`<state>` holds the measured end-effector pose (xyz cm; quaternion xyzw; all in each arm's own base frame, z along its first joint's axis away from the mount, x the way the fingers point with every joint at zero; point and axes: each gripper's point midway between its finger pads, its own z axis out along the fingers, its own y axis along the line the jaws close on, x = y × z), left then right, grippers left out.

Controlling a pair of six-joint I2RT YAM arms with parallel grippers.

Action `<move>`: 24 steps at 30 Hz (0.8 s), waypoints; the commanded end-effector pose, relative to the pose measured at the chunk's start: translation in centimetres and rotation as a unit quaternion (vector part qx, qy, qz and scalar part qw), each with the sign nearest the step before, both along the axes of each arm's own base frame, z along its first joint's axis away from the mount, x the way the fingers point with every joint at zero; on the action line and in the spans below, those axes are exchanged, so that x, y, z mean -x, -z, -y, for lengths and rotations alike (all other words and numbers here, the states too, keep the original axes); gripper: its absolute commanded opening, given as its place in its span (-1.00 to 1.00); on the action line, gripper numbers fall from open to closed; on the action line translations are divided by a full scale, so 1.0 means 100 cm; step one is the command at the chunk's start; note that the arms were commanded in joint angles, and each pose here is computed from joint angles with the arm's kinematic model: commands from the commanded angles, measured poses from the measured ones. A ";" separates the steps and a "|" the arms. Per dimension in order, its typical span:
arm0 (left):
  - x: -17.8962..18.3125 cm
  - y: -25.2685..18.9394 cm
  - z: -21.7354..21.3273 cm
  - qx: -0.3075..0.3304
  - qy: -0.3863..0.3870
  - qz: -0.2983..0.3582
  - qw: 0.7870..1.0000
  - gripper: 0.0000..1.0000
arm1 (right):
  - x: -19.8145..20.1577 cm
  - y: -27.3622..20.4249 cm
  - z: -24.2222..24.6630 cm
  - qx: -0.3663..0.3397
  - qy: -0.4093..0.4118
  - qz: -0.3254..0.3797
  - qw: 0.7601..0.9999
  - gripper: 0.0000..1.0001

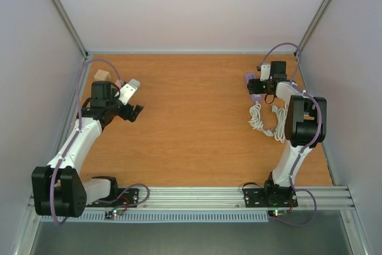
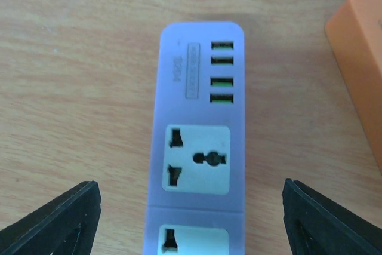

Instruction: Pull the plug off the socket

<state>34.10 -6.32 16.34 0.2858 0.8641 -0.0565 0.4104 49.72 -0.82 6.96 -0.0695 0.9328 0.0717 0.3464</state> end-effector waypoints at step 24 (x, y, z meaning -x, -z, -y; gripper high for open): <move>-0.053 -0.139 -0.038 0.211 -0.103 0.040 0.971 0.99 | 0.086 -0.213 -0.089 -0.254 -0.129 0.111 0.952 0.97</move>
